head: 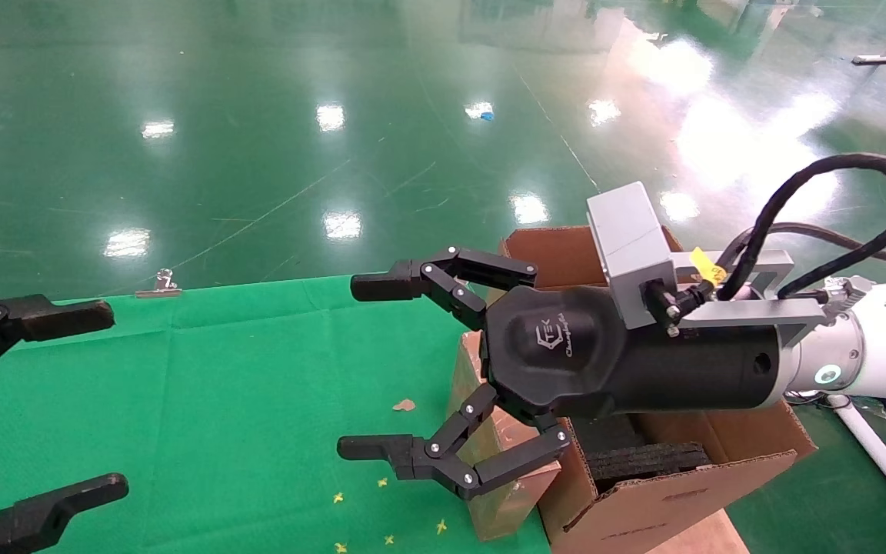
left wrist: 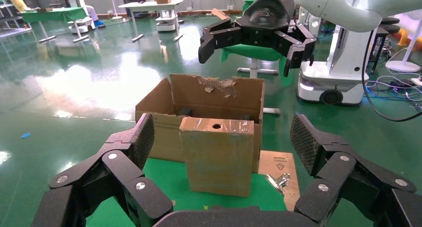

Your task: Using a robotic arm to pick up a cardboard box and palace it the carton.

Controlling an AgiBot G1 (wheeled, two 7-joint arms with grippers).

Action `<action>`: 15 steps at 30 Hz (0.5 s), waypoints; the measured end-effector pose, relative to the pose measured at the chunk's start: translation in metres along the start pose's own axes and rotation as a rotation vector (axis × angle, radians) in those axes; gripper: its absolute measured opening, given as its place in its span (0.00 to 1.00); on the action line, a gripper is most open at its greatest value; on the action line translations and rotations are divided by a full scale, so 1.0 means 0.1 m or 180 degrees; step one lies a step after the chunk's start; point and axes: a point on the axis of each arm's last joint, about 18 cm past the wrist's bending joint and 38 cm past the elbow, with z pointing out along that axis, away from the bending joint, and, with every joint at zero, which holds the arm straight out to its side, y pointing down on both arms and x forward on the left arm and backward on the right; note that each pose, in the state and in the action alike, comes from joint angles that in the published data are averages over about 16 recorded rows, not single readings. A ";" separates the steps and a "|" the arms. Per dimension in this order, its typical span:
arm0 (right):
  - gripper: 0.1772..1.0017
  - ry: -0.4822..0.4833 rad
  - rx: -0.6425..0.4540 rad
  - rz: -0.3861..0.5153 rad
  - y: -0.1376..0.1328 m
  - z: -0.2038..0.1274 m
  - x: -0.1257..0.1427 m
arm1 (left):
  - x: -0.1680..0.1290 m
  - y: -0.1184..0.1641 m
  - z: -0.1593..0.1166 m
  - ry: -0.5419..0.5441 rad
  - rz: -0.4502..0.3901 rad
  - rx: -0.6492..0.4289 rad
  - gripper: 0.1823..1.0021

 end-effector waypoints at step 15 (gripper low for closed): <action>1.00 0.0001 -0.0039 -0.0002 0.01 0.00 0.00 | 0.00 0.00 0.00 0.0000 0.0000 0.0000 1.00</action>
